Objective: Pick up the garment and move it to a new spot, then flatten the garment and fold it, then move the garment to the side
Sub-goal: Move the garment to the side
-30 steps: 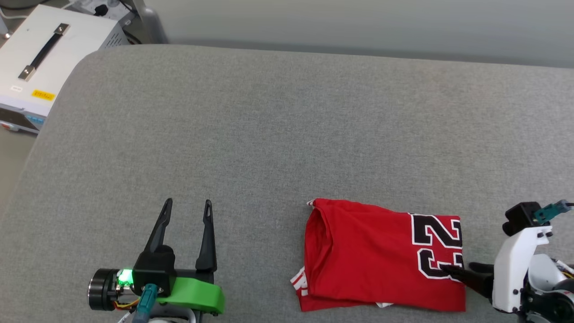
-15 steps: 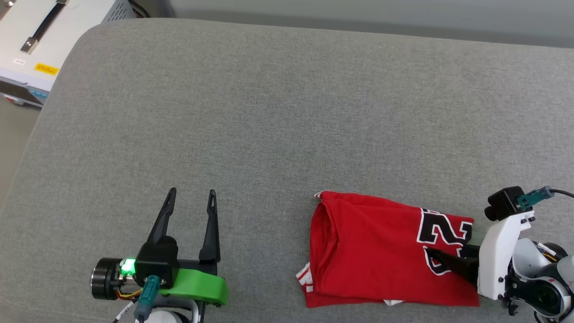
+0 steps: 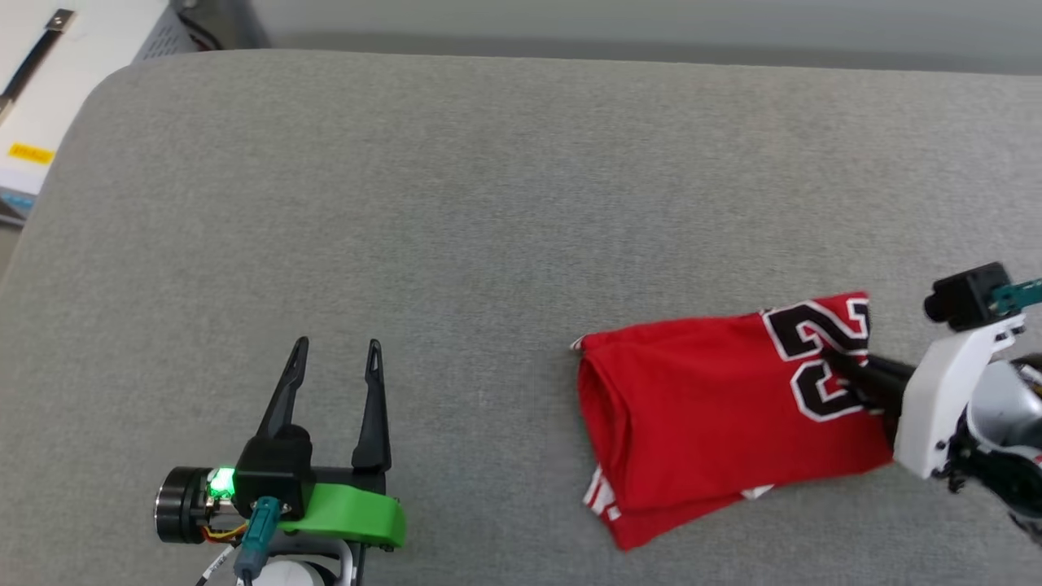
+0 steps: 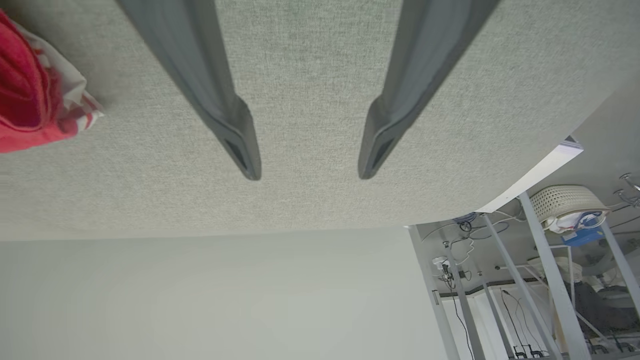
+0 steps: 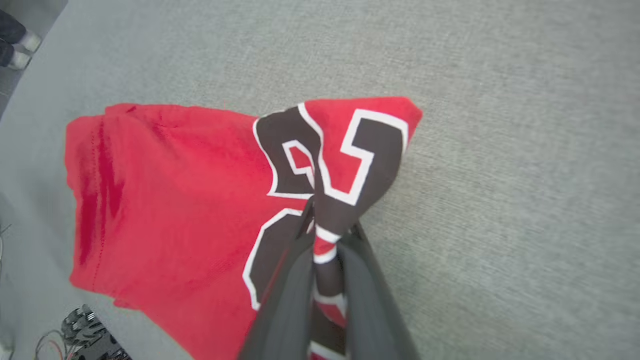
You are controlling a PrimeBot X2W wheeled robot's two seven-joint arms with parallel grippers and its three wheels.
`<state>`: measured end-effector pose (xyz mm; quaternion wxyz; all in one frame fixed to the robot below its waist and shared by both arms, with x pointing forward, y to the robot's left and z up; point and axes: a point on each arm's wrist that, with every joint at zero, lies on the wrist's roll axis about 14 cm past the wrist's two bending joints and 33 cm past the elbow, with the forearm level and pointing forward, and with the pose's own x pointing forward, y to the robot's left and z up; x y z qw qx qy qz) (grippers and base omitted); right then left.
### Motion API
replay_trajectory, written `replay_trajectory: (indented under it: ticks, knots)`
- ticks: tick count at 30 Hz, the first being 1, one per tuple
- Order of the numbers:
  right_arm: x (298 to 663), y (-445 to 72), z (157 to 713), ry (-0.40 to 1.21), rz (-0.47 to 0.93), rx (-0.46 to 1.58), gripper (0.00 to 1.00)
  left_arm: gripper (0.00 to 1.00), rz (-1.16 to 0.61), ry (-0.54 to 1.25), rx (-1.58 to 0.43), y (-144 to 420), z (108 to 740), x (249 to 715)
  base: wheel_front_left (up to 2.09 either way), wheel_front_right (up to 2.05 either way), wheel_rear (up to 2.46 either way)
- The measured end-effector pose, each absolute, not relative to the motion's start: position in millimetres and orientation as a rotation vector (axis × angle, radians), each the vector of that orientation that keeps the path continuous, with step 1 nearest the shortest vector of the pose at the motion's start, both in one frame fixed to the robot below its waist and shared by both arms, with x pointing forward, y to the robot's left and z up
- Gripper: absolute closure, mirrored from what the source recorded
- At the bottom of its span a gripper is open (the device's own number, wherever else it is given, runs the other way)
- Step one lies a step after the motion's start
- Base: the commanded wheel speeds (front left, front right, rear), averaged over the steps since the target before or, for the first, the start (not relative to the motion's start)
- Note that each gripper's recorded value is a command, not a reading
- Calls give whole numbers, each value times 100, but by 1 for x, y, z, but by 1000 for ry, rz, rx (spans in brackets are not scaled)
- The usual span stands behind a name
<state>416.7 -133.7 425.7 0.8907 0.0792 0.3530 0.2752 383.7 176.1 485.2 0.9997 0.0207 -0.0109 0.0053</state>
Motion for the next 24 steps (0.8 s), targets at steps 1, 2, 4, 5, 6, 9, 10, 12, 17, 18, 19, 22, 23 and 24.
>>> replay_trajectory:
  ticks: [1, 2, 4, 5, 6, 9, 10, 12, 17, 18, 19, 22, 23, 24]
  knots:
    - [420, -142, 431, 713, 554, 151, 100, 0, 2, -23, 39, 173, 485, 386, 0, 0, 0]
    - [421, -148, 434, 699, 541, 143, 100, 0, -4, -24, 37, 171, 485, 387, 0, 0, 0]
    - [426, -171, 446, 659, 485, 123, 100, 0, -32, -28, 29, 162, 485, 394, 0, 0, 0]
    - [428, -180, 450, 645, 462, 114, 100, 0, -45, -28, 25, 158, 484, 397, 0, 0, 0]
    - [429, -189, 454, 630, 440, 105, 100, 0, -58, -27, 22, 154, 483, 399, 0, 0, 0]
    - [431, -213, 464, 595, 377, 85, 100, 0, -99, -25, 12, 140, 480, 407, 0, 0, 0]
    - [432, -222, 468, 581, 355, 81, 100, 0, -114, -27, 8, 135, 479, 411, 0, 0, 0]
    - [433, -237, 473, 566, 315, 67, 100, 0, -139, -35, 3, 127, 480, 418, 0, 0, 0]
    - [443, -290, 484, 543, 176, 18, 100, 0, -190, -39, -2, 110, 475, 435, 0, 0, 0]
    - [446, -300, 485, 542, 152, 10, 100, 0, -196, -38, -2, 109, 473, 437, 0, 0, 0]
    - [449, -311, 487, 542, 123, -3, 100, 0, -202, -36, -3, 108, 471, 440, 0, 0, 0]
    - [457, -344, 491, 542, 39, -34, 100, 0, -215, -31, -1, 105, 466, 448, 0, 0, 0]
    - [460, -356, 492, 546, 8, -53, 100, 0, -218, -30, 0, 105, 463, 451, 0, 0, 0]
    - [463, -368, 493, 551, -23, -72, 100, 0, -220, -28, -1, 104, 461, 453, 0, 0, 0]
